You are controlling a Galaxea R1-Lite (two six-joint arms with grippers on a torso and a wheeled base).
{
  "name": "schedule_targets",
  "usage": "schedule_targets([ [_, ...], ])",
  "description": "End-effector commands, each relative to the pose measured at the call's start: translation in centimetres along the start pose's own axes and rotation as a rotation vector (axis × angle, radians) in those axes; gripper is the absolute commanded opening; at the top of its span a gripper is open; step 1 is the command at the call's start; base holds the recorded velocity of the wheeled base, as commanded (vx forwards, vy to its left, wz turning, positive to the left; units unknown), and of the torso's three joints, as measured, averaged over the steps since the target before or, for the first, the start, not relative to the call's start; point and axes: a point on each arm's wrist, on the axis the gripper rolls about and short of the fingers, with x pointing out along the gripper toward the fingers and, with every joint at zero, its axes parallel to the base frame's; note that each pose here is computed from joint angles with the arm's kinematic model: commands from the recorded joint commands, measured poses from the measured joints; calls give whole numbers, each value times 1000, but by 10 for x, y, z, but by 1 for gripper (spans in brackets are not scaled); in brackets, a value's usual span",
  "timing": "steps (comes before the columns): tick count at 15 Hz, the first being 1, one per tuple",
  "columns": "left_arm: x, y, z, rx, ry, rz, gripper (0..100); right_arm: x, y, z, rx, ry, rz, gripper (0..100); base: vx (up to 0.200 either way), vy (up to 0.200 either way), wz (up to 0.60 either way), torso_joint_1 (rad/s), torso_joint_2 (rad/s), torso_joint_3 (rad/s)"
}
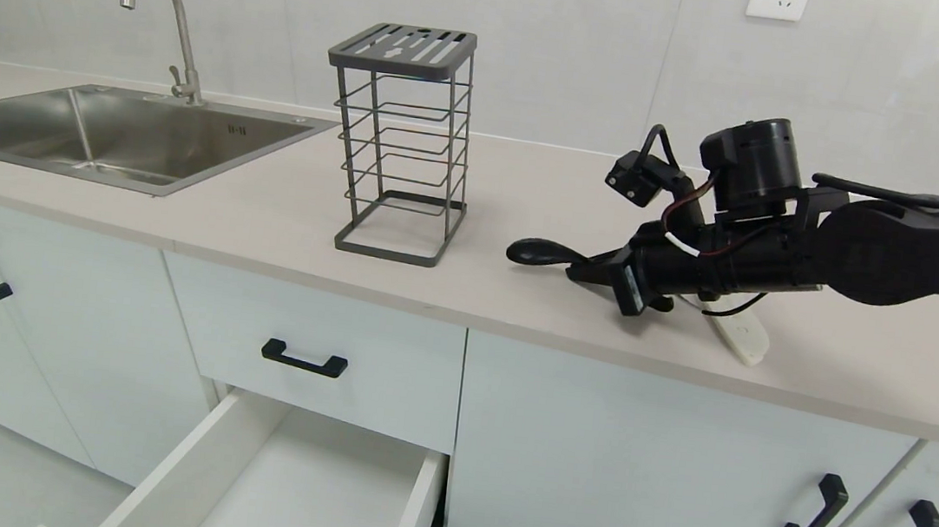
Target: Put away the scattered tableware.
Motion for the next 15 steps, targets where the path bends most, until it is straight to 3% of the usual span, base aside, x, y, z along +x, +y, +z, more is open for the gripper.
schedule_targets([
  [1,0,0,0,-1,1,1,100,-6,1,4,-8,-18,-5,0,0,0,0,0,0,0],
  [3,0,0,0,-1,1,1,100,-16,13,15,-37,-52,6,0,0,0,0,0,0,0],
  [7,0,0,0,-1,1,1,100,-41,69,44,-128,-127,103,0,0,0,0,0,0,0],
  [8,0,0,0,-1,1,1,100,-43,99,51,-167,-125,119,0,0,0,0,0,0,0],
  [11,0,0,0,-1,1,1,100,-36,156,57,-195,-115,205,0,0,0,0,0,0,0],
  [12,0,0,0,-1,1,1,100,-27,186,55,-218,-90,235,0,0,0,0,0,0,0],
  [15,0,0,0,-1,1,1,100,6,246,39,-266,-2,269,0,0,0,0,0,0,0],
])
